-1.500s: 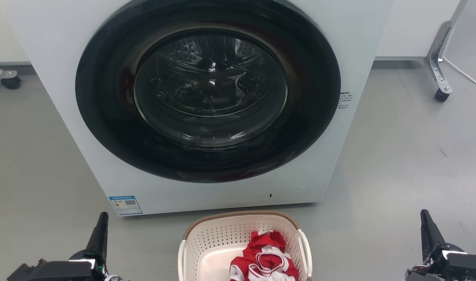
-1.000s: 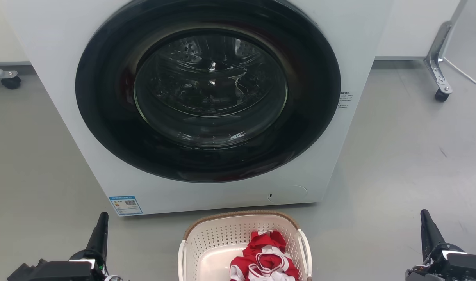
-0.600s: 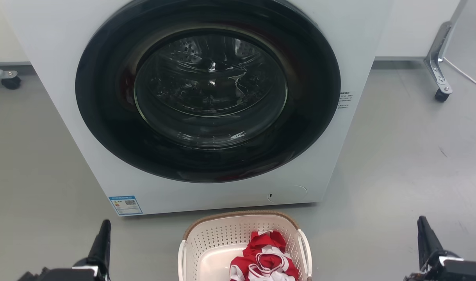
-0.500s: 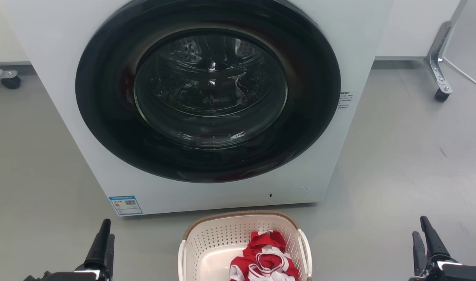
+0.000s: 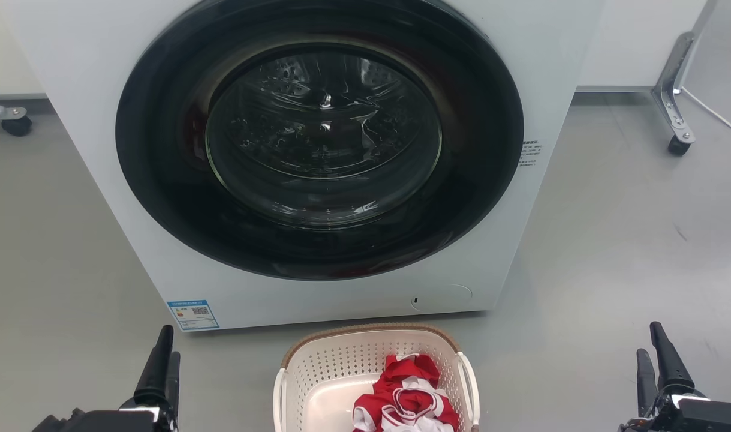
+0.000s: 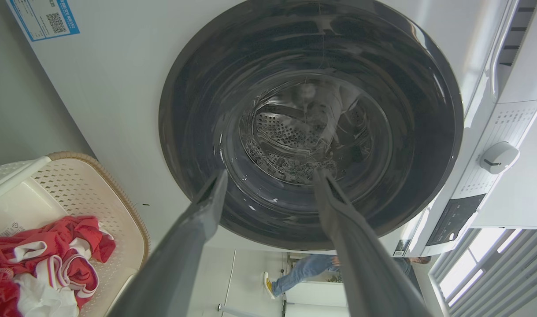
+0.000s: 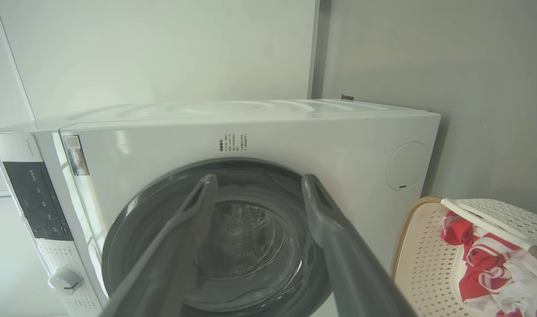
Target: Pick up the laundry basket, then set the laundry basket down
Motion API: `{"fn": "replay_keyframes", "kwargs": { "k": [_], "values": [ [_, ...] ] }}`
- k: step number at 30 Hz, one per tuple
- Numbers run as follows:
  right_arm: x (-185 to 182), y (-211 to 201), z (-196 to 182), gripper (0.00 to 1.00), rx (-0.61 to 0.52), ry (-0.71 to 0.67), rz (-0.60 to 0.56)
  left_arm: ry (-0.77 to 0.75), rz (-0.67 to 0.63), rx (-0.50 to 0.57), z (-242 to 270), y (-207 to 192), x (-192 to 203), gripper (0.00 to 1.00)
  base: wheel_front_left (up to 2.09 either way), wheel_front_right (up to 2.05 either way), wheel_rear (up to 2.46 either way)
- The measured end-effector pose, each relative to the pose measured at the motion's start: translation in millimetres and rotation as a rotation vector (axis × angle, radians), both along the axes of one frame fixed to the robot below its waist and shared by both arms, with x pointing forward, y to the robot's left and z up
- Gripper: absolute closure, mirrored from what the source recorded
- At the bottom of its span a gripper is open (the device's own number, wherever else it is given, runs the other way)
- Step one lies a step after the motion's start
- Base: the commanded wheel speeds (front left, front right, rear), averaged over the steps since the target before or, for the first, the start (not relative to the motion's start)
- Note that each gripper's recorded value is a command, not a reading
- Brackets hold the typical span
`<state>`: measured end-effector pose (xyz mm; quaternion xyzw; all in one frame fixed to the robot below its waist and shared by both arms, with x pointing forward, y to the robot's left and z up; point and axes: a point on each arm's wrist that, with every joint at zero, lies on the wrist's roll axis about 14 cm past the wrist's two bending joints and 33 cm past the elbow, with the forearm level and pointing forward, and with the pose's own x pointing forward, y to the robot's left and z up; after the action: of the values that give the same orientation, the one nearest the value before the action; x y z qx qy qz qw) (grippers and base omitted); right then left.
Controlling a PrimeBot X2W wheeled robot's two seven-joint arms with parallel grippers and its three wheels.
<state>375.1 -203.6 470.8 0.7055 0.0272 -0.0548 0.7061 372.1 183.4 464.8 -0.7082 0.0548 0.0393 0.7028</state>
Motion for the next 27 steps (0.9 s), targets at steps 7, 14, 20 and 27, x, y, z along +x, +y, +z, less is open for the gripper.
{"fn": "replay_keyframes", "kwargs": {
  "k": [7, 14, 20, 27],
  "values": [
    [3.3, -0.6, 4.4, 0.0, -0.084, -0.007, -0.001, -0.031, -0.002, 0.073, 10.4, -1.9, 7.1, 0.0, 0.0, 0.0, 0.0],
    [8.5, 0.4, 12.4, 0.0, -0.225, -0.024, 0.02, -0.055, -0.024, 0.203, 18.2, -3.0, 11.7, 0.0, 0.0, 0.0, 0.0],
    [11.8, 5.0, 18.4, 0.0, -0.37, -0.037, 0.058, -0.057, -0.058, 0.358, 21.7, -5.0, 13.8, 0.0, 0.0, 0.0, 0.0],
    [15.4, 10.7, 25.2, 0.0, -0.545, -0.051, 0.096, -0.07, -0.091, 0.526, 28.9, -9.8, 17.1, 0.0, 0.0, 0.0, 0.0]
  ]
}}
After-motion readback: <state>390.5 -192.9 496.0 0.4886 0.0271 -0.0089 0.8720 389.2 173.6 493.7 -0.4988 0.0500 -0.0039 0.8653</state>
